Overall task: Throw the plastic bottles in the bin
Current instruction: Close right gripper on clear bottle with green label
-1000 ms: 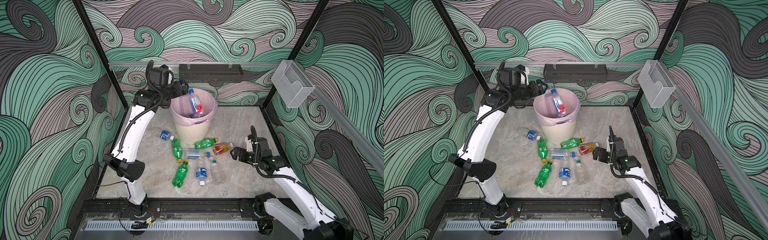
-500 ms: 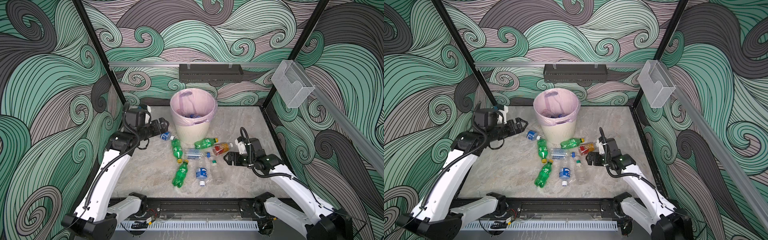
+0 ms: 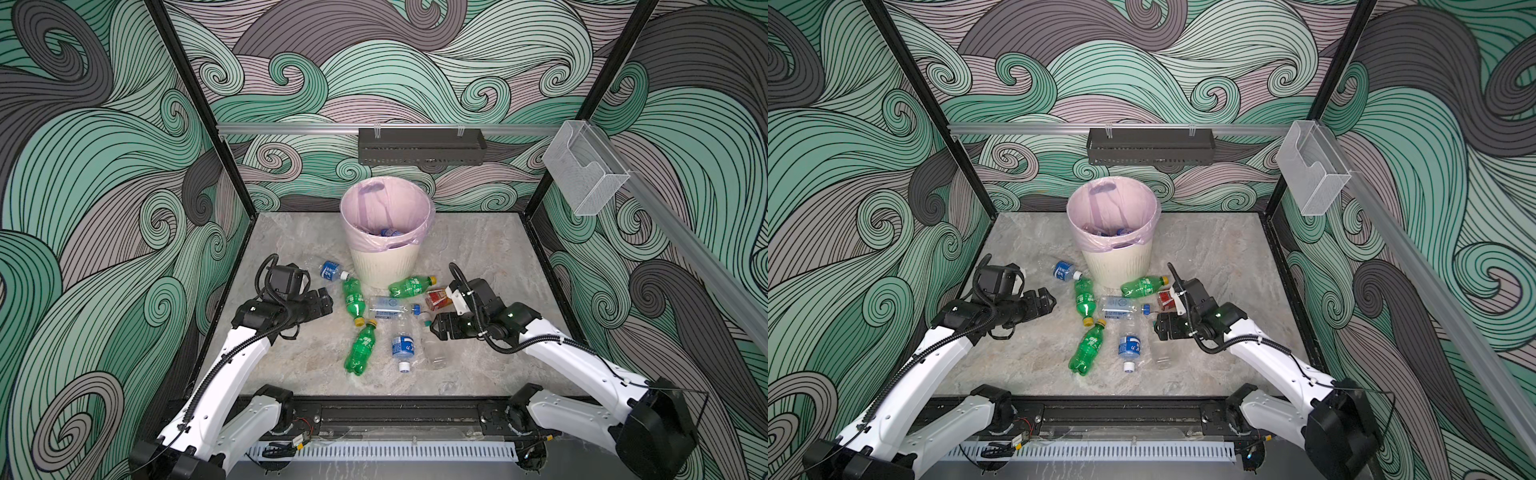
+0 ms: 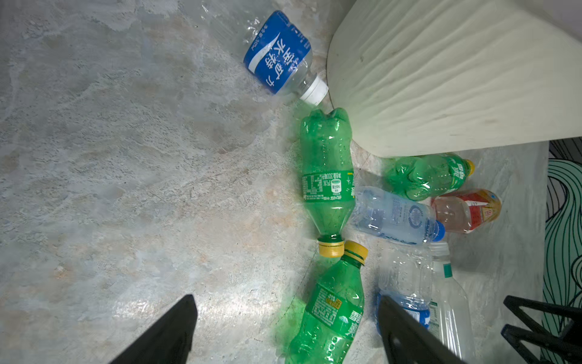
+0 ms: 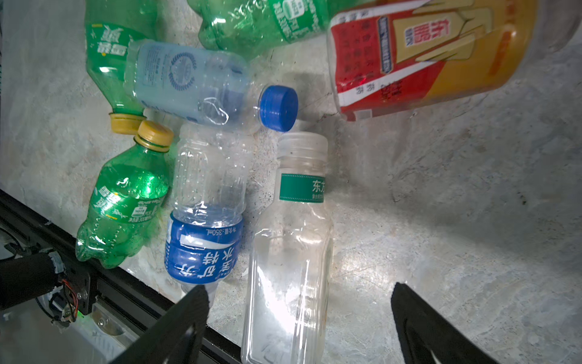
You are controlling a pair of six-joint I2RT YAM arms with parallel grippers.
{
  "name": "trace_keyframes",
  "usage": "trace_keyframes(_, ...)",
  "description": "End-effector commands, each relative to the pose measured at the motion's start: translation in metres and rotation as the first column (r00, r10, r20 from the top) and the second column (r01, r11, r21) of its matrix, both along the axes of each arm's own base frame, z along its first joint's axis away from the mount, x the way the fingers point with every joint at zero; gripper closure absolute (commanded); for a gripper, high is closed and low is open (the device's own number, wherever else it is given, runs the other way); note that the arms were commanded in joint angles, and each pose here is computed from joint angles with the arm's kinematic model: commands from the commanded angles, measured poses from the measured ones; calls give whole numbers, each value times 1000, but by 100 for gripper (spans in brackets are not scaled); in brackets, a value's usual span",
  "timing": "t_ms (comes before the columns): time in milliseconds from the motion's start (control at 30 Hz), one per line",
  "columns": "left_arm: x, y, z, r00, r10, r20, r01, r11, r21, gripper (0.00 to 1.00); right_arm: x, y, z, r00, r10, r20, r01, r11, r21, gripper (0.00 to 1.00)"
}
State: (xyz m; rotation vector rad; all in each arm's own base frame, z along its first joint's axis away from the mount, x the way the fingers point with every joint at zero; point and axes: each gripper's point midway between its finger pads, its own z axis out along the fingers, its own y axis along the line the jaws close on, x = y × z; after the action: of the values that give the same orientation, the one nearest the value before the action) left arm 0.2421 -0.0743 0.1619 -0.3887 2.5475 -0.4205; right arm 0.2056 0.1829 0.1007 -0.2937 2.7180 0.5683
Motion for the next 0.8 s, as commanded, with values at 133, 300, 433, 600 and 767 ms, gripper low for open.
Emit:
trace_keyframes(133, 0, 7, -10, 999, 45, -3, -45, 999, 7, 8, -6, 13, -10, 999, 1, -39, -2, 999, -40, 10)
trace_keyframes(300, 0, 6, -17, 999, 47, -17, -47, 999, 7, 8, -13, 25, -25, 996, 40, -74, -48, 993, -111, 11)
trace_keyframes(433, 0, 6, -17, 999, 44, -17, -44, 999, 11, 8, -12, 24, -41, 995, 12, -103, -30, 984, -174, 13)
trace_keyframes(600, -3, 12, -21, 998, 57, -29, -56, 998, 36, 8, -11, 23, -57, 991, -12, -136, -20, 972, -233, 18)
trace_keyframes(767, -4, 12, -24, 998, 56, -33, -55, 998, 43, 8, -9, 19, -62, 989, -9, -146, -34, 956, -290, 24)
